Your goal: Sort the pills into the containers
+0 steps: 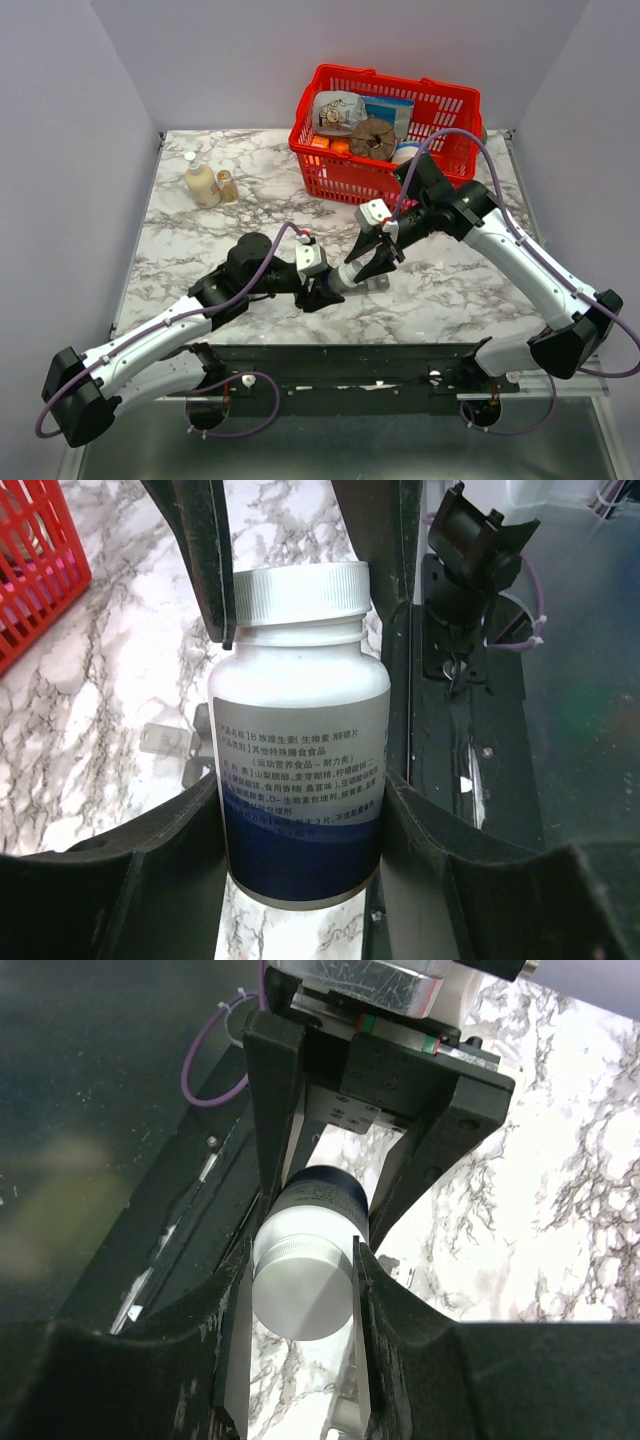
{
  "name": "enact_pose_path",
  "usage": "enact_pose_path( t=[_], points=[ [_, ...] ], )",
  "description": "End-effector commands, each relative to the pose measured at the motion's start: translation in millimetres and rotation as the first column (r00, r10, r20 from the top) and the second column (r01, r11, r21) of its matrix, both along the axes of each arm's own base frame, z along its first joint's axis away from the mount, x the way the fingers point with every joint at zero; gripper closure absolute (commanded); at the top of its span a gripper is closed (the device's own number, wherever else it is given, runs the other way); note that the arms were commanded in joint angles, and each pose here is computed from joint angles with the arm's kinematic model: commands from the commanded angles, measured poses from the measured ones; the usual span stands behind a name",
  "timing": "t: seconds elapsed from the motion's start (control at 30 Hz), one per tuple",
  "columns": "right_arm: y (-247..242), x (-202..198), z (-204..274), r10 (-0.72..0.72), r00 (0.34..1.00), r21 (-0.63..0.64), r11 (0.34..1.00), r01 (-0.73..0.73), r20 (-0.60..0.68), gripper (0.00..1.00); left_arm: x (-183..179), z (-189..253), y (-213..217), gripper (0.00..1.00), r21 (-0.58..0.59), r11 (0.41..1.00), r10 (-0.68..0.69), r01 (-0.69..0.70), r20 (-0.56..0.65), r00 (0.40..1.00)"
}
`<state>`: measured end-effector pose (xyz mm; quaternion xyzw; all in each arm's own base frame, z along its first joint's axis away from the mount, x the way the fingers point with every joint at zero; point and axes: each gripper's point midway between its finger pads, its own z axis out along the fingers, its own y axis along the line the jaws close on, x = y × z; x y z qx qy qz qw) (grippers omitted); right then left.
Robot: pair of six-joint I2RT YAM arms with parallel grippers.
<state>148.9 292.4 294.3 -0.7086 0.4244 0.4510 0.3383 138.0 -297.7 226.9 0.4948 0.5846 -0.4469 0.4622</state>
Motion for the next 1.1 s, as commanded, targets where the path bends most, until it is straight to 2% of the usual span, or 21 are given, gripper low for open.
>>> enact_pose_path(
  t=[0.0, 0.17, 0.23, 0.3, 0.43, 0.67, 0.8, 0.83, 0.87, 0.9, 0.93, 0.97, 1.0, 1.03, 1.07],
  points=[
    [-9, 6, 12, -0.053, 0.997, 0.033, 0.998, 0.051, 0.061, 0.94, -18, -31, 10, 1.00, 0.082, 0.994, -0.059, 0.066, -0.086, 0.995],
    [-13, 14, 18, -0.093, 0.990, 0.020, 0.996, 0.091, 0.108, 0.94, -19, -33, 11, 1.00, 0.091, 0.994, -0.058, 0.066, -0.092, 0.994],
    [-16, 13, 17, -0.061, 0.982, 0.025, 0.998, 0.057, 0.180, 0.94, -19, -33, 11, 1.00, 0.087, 0.994, -0.065, 0.073, -0.094, 0.993],
    [-21, 5, 13, -0.035, 0.982, 0.013, 0.999, 0.033, 0.186, 0.94, -20, -32, 10, 1.00, 0.084, 0.993, -0.071, 0.080, -0.099, 0.993],
    [-20, -5, 12, 0.010, 0.958, 0.019, 1.000, -0.016, 0.286, 0.94, -22, -26, 7, 1.00, 0.062, 0.993, -0.099, 0.106, -0.104, 0.990],
    [-1, -1, -12, 0.095, 0.898, -0.099, 0.993, -0.058, 0.429, 0.96, -23, -25, 2, 1.00, 0.050, 0.988, -0.138, 0.146, -0.137, 0.981],
    [6, 0, 2, 0.070, 0.904, -0.073, 0.996, -0.043, 0.422, 0.95, -20, -30, 3, 1.00, 0.060, 0.989, -0.127, 0.137, -0.144, 0.981],
    [7, 0, 6, 0.020, 0.930, -0.072, 0.997, 0.007, 0.367, 0.93, -19, -31, 3, 1.00, 0.063, 0.990, -0.119, 0.130, -0.145, 0.982],
    [12, 4, 16, -0.028, 0.936, -0.044, 0.998, 0.047, 0.352, 0.90, -18, -31, 4, 1.00, 0.062, 0.990, -0.116, 0.125, -0.141, 0.983],
    [13, 8, 30, -0.090, 0.943, -0.021, 0.995, 0.102, 0.319, 0.74, -17, -31, 4, 1.00, 0.063, 0.991, -0.111, 0.120, -0.135, 0.985],
    [12, 6, 36, -0.176, 0.965, -0.024, 0.983, 0.184, 0.196, 0.56, -15, -34, 6, 1.00, 0.073, 0.992, -0.096, 0.107, -0.135, 0.986],
    [12, 15, 48, -0.230, 0.960, 0.015, 0.973, 0.230, 0.157, 0.38, -15, -33, 7, 1.00, 0.073, 0.992, -0.089, 0.099, -0.125, 0.988],
    [10, 15, 52, -0.251, 0.962, 0.024, 0.968, 0.250, 0.104, 0.16, -14, -34, 7, 1.00, 0.076, 0.993, -0.081, 0.091, -0.120, 0.989],
    [6, 5, 52, -0.275, 0.961, 0.006, 0.961, 0.275, -0.019, 0.09, -12, -35, 9, 1.00, 0.080, 0.993, -0.073, 0.082, -0.110, 0.991],
    [5, 14, 56, -0.322, 0.945, 0.028, 0.946, 0.324, -0.056, 0.04, -9, -33, 10, 1.00, 0.077, 0.995, -0.053, 0.060, -0.090, 0.995]
  ],
)
